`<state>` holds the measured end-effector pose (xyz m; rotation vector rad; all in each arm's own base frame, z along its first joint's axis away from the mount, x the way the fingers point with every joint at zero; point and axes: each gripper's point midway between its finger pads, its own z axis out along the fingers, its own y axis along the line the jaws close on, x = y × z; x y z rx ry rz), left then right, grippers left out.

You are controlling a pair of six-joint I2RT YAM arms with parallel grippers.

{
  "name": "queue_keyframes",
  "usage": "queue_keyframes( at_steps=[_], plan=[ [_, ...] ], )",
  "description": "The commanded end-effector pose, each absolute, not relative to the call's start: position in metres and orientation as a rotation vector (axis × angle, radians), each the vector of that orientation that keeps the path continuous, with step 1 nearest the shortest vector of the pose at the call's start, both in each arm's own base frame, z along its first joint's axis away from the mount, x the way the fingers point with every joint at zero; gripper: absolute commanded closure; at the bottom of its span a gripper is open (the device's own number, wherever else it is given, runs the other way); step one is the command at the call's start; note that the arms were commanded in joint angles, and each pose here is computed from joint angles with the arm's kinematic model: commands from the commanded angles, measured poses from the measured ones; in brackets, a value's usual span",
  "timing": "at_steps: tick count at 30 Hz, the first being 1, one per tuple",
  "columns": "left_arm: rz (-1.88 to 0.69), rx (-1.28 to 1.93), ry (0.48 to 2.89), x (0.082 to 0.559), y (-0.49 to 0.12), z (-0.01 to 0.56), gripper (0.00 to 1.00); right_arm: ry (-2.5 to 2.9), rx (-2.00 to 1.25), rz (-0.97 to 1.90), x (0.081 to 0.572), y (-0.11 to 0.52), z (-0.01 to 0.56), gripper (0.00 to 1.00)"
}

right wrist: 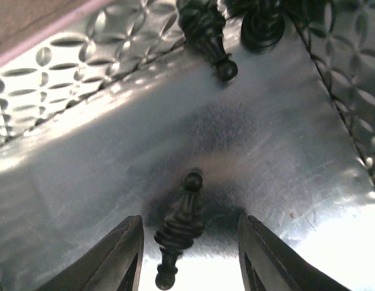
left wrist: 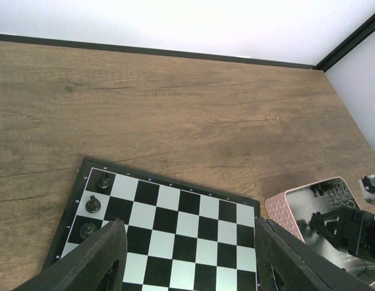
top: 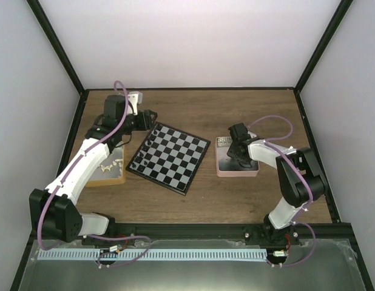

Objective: Set up the chess pieces on the board
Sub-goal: Pick up the chess piece from the storage box.

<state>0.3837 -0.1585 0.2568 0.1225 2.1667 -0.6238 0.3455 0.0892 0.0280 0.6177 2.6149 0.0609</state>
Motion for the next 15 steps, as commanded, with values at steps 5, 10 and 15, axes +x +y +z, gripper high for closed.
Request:
queue_keyframes(
  at_steps=[5, 10, 15],
  plan=[
    [-0.621, 0.129, 2.171, 0.387, -0.159, 0.249, 0.40, 2.607, 0.643, 0.002, 0.354, 0.083, 0.022, 0.69],
    [-0.622, 0.130, 2.173, 0.387, -0.159, 0.248, 0.40, 2.612, 0.634, 0.000, 0.350, 0.082, 0.024, 0.86],
    [-0.651, 0.145, 2.161, 0.386, -0.163, 0.251, 0.40, 2.547, 0.567, 0.094, 0.359, 0.090, 0.046, 0.88]
  ],
)
